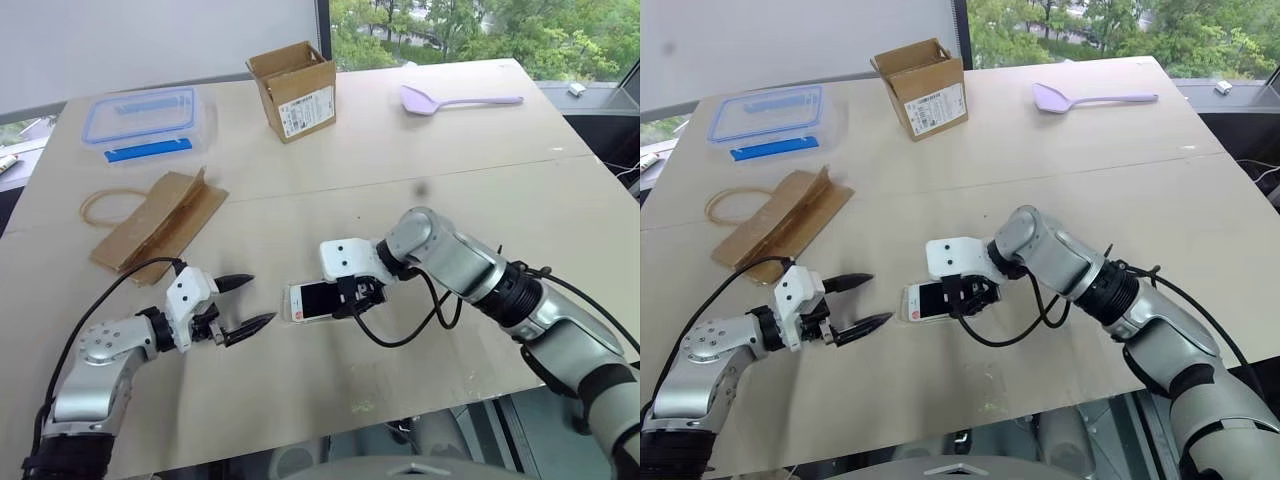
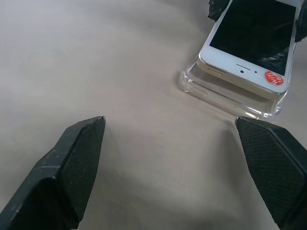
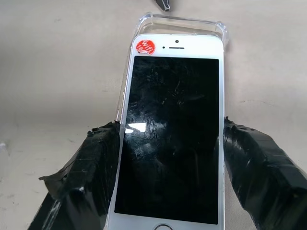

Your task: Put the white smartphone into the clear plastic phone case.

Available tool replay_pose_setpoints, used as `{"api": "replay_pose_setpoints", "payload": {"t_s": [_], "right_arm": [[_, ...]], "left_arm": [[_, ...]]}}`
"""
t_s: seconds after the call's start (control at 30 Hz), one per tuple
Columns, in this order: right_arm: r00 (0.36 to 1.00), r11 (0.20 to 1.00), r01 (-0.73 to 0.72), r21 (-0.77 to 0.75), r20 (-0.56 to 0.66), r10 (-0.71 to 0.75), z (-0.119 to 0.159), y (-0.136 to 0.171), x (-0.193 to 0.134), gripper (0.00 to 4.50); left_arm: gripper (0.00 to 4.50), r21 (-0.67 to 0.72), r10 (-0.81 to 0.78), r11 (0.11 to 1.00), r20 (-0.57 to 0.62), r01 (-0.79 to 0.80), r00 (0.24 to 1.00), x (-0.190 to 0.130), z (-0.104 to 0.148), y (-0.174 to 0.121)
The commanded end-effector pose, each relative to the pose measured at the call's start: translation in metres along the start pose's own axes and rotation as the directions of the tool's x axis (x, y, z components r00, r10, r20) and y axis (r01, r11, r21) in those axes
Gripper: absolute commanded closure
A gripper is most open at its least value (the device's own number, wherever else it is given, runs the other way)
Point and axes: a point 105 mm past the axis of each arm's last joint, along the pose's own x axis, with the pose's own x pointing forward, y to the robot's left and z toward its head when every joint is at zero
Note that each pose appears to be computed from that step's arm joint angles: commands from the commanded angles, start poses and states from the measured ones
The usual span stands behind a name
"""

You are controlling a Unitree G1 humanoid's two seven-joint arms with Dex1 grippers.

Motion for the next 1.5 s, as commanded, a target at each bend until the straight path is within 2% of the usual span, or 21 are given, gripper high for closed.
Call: {"api": "replay_pose_setpoints", "payload": {"t_s": [0.03, 0.07, 0.13, 0.27, 0.5, 0.6, 0.73, 0.9, 1.03, 1.17, 1.5], "right_arm": [[0.999, 0.999, -0.032, 0.02, -0.027, 0.032, -0.006, 0.005, 0.01, 1.12], [0.999, 0.999, -0.026, 0.027, -0.021, 0.026, -0.005, 0.004, 0.009, 0.62], [1.0, 0.999, -0.03, 0.037, 0.011, 0.029, 0.0, 0.003, 0.005, 0.06], [0.998, 0.998, -0.001, 0.06, 0.062, -0.002, 0.009, -0.002, -0.008, 0.06], [0.974, 0.992, 0.088, 0.093, 0.201, -0.106, 0.032, -0.006, -0.05, 0.06], [0.982, 0.994, 0.105, 0.01, 0.155, -0.106, 0.021, 0.003, -0.054, 0.06], [0.994, 0.999, 0.043, -0.008, 0.098, -0.042, 0.005, 0.011, -0.032, 0.06], [0.997, 0.999, 0.033, -0.021, 0.064, -0.032, -0.006, 0.006, -0.012, 0.06], [0.995, 0.992, 0.09, -0.085, -0.038, -0.093, -0.022, -0.004, -0.002, 0.06], [0.991, 0.99, 0.097, -0.1, -0.083, -0.106, -0.033, -0.003, -0.009, 0.06], [0.975, 0.987, 0.151, -0.058, -0.153, -0.158, -0.06, -0.007, -0.042, 0.06]], "left_arm": [[0.0, 0.035, 0.004, 0.999, 0.013, -0.004, 1.0, -0.003, 0.007, 0.0], [0.0, 0.035, 0.003, 0.999, 0.012, -0.003, 1.0, -0.002, 0.007, 0.0], [0.0, 0.035, 0.001, 0.999, 0.012, -0.001, 1.0, -0.001, 0.006, 0.001], [0.0, 0.043, -0.003, 0.999, 0.014, 0.002, 1.0, 0.003, 0.007, 0.001], [0.0, 0.079, -0.012, 0.997, 0.017, 0.01, 1.0, 0.012, 0.009, 0.003], [0.0, 0.082, -0.025, 0.996, 0.016, 0.023, 1.0, 0.015, 0.009, 0.001], [0.0, 0.084, -0.051, 0.995, 0.007, 0.05, 0.999, 0.022, 0.007, -0.003], [0.0, 0.087, -0.055, 0.995, -0.007, 0.055, 0.998, 0.021, 0.005, -0.004], [0.0, 0.088, -0.043, 0.995, -0.014, 0.044, 0.999, 0.019, 0.004, -0.005], [0.0, 0.092, -0.039, 0.995, -0.007, 0.04, 0.999, 0.027, 0.007, -0.009], [0.0, 0.089, -0.068, 0.994, 0.103, 0.059, 0.992, 0.062, 0.033, -0.021]]}}
